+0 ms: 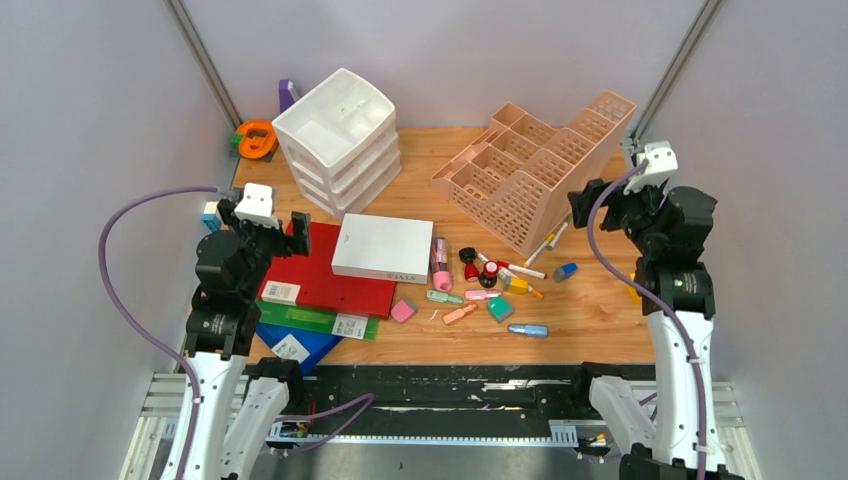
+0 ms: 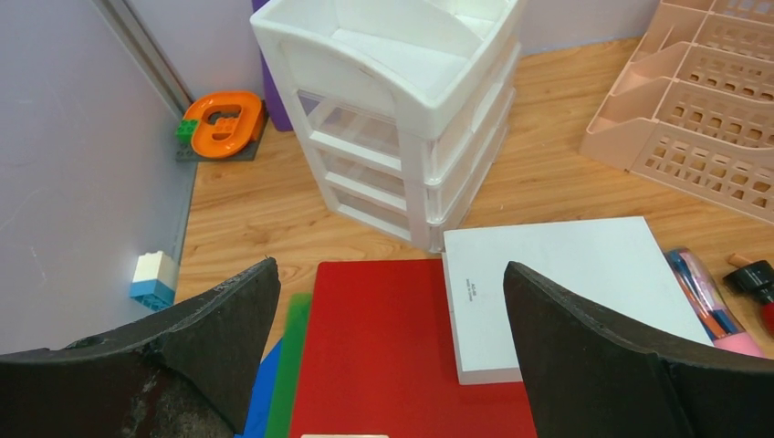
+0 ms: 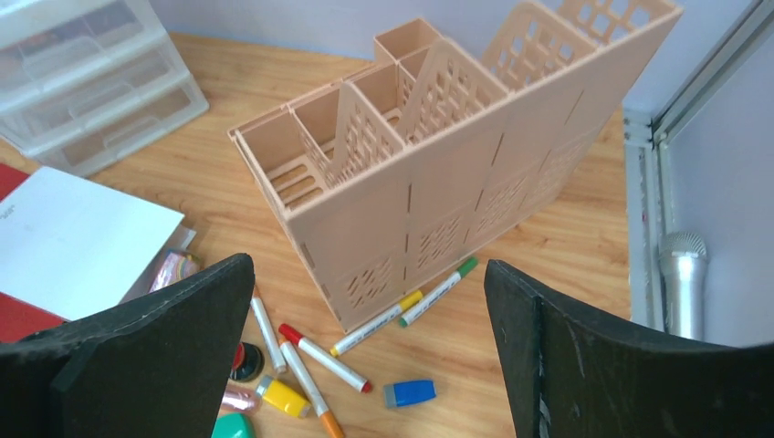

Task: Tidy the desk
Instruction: Move the storage box to the corner of the board.

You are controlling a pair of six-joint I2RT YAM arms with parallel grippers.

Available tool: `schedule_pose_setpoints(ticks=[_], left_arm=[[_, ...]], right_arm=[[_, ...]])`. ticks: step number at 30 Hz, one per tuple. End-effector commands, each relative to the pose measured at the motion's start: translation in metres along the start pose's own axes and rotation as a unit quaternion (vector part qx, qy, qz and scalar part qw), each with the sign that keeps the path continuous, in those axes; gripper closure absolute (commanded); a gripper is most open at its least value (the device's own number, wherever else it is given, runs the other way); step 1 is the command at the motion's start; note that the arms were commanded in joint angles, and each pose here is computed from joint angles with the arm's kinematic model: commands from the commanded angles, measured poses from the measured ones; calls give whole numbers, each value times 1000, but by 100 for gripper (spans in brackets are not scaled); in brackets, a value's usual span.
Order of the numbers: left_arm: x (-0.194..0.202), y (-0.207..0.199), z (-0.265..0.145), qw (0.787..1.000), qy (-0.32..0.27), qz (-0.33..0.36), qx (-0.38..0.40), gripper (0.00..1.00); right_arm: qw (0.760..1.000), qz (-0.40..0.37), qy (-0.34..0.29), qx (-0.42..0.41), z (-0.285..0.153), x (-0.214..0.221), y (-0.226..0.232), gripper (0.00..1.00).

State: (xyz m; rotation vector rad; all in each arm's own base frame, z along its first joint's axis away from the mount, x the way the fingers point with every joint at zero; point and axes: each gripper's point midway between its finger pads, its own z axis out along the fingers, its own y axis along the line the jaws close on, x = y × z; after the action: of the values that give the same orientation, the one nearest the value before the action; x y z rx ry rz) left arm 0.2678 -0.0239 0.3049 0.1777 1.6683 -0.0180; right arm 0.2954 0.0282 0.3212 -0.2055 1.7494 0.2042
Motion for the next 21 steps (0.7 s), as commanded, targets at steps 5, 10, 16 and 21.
schedule_pose_setpoints(ticks=[5, 10, 16, 21], left_arm=[[-5, -7, -2, 1000, -8, -6, 22, 0], [-5, -8, -1, 1000, -6, -5, 24, 0], [-3, -9, 0, 1000, -5, -5, 25, 0], [-3, -9, 0, 1000, -5, -3, 25, 0]], right_arm=[[1000, 10, 27, -9, 26, -19, 4, 0], [998, 20, 48, -22, 45, -10, 17, 0], [994, 54, 79, -45, 63, 6, 29, 2], [994, 24, 104, -28, 82, 25, 29, 4]])
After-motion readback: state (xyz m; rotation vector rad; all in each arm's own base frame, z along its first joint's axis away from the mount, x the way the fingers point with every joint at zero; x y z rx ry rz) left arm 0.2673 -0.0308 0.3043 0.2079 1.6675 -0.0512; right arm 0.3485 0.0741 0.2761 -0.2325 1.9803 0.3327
